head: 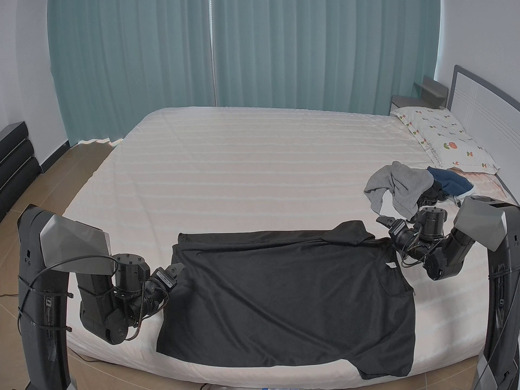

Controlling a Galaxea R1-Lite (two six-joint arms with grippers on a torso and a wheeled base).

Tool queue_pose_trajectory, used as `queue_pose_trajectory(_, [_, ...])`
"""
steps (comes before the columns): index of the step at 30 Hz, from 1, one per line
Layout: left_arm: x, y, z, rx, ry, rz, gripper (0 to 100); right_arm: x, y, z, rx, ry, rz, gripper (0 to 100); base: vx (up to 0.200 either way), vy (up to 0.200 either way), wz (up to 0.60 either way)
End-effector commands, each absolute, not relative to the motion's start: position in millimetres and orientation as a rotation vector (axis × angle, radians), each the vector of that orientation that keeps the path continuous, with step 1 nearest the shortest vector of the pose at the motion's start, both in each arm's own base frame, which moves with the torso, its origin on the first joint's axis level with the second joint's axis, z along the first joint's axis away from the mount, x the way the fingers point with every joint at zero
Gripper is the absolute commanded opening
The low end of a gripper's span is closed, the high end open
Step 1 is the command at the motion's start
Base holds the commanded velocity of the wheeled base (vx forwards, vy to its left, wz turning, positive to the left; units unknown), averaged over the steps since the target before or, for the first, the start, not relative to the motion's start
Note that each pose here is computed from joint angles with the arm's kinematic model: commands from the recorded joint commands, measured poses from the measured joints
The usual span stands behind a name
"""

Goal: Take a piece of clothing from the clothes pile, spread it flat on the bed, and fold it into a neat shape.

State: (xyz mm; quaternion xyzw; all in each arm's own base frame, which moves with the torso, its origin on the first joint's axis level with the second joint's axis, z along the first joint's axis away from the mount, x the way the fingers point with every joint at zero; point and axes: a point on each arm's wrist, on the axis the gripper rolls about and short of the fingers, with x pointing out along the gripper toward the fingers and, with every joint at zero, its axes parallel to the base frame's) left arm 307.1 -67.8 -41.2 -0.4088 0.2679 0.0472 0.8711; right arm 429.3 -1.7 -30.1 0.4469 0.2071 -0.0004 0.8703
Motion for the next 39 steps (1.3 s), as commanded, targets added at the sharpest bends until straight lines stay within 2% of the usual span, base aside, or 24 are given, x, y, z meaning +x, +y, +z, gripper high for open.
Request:
queue_pose_trajectory(1, [307.0, -67.7, -41.8, -0.855, 0.561, 0.1, 100, 423.7, -2.9, -26.5, 0.936, 0.439, 0.016, 100, 0.0, 0.0, 0.0])
queue_pose_trajectory(3, [307.0, -67.7, -41.8, -0.855, 0.561, 0.1, 100, 418.1, 1.5, -27.5, 0.939, 0.447, 0.081, 100, 0.0, 0.0, 0.0])
queue_pose_trajectory(13, [307.4, -67.8, -41.7, -0.855, 0.56, 0.099, 100, 410.7, 50.8, -7.7, 0.911, 0.495, 0.185, 100, 0.0, 0.0, 0.0])
queue_pose_trajectory(25, [307.8, -67.5, -41.6, -0.852, 0.55, 0.113, 100, 432.4, 66.5, 30.0, 0.832, 0.555, 0.128, 100, 0.0, 0.0, 0.0])
queue_pose_trajectory(29, [307.4, -67.4, -41.7, -0.851, 0.551, 0.114, 100, 433.9, 44.9, 5.1, 0.781, 0.6, 0.026, 100, 0.0, 0.0, 0.0])
queue_pose_trajectory(30, [307.4, -67.4, -41.7, -0.851, 0.551, 0.114, 100, 437.5, 28.2, -12.4, 0.771, 0.611, -0.024, 100, 0.0, 0.0, 0.0])
queue_pose_trajectory(34, [307.4, -67.4, -41.7, -0.851, 0.551, 0.114, 100, 447.2, -6.4, -34.2, 0.738, 0.593, -0.09, 100, 0.0, 0.0, 0.0])
queue_pose_trajectory(35, [307.4, -67.4, -41.7, -0.851, 0.551, 0.114, 100, 451.5, -26.9, -47.0, 0.723, 0.582, -0.138, 100, 0.0, 0.0, 0.0])
queue_pose_trajectory(39, [307.3, -67.9, -41.7, -0.851, 0.552, 0.113, 100, 448.1, -45.8, -48.6, 0.734, 0.574, -0.171, 100, 0.0, 0.0, 0.0])
